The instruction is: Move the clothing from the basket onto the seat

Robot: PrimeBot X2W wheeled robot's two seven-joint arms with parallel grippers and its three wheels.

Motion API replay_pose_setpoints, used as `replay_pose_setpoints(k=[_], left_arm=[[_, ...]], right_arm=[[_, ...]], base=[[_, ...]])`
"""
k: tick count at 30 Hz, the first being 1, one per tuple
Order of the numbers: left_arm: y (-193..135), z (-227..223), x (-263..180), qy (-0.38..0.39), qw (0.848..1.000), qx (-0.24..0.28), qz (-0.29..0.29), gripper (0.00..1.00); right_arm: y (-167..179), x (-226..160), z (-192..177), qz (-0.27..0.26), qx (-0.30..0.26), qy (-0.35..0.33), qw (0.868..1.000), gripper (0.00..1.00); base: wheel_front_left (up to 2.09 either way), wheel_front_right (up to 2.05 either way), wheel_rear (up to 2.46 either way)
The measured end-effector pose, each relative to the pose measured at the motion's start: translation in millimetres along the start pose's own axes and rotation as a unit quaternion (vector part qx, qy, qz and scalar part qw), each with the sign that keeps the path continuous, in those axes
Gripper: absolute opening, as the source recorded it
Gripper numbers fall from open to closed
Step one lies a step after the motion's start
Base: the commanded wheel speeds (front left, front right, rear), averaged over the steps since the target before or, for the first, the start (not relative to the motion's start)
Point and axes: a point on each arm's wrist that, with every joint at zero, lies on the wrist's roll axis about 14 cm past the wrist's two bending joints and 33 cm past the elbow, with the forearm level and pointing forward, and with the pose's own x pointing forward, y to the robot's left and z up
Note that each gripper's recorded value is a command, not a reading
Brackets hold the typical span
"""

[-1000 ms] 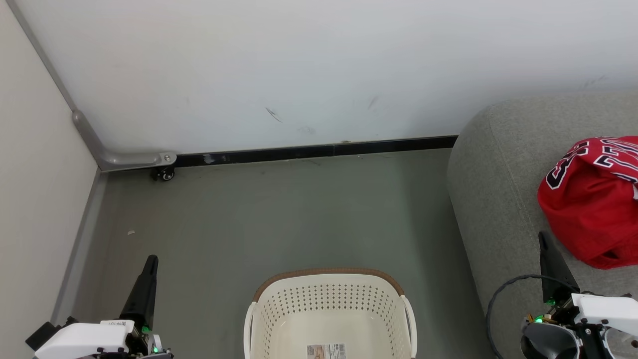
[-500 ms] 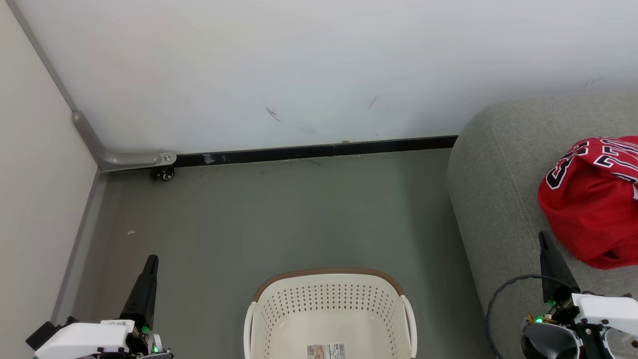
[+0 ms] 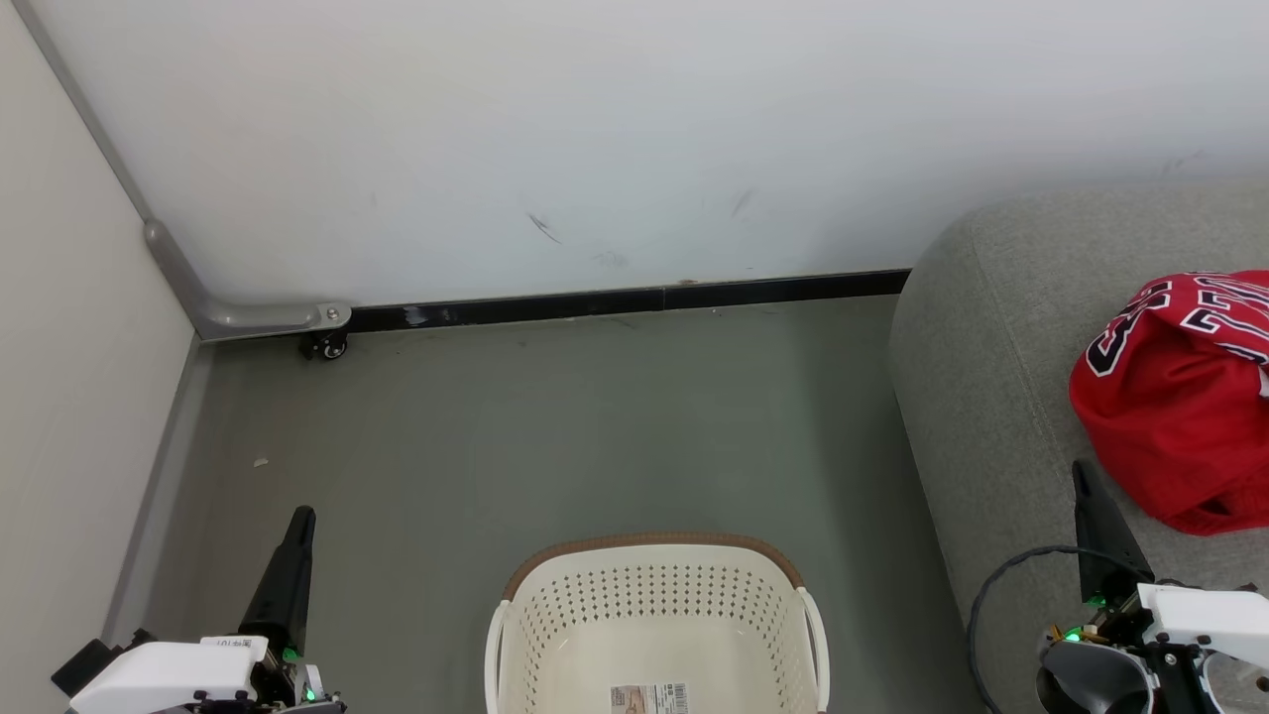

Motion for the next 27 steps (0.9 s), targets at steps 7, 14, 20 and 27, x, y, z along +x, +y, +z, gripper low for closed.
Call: replay_pose_setpoints(k=[7,14,20,27], left_arm=[[-0.1,0.1,0.0,0.0,1.0,0.0,0.0,0.0],[-0.1,0.0,0.0,0.0,1.0,0.0,0.0,0.0],[-0.2,-0.1,0.0,0.0,1.0,0.0,0.0,0.0],[-0.2,-0.2,0.0,0.0,1.0,0.0,0.0,0.0]], right_arm=[[0.0,0.0,-0.7,0.0,0.0,0.003,1.0,0.0],[0.0,0.0,-0.4,0.0,0.0,0.003,1.0,0.0],[-0.1,0.0,-0.3,0.0,0.0,0.002,1.0,0.0],[-0.2,0.0,-0.2,0.0,0.001,0.002,1.0,0.0]], base=[[0.0,0.0,0.0],[0.0,0.0,0.0],[0.0,0.0,0.0],[0.0,0.0,0.0]])
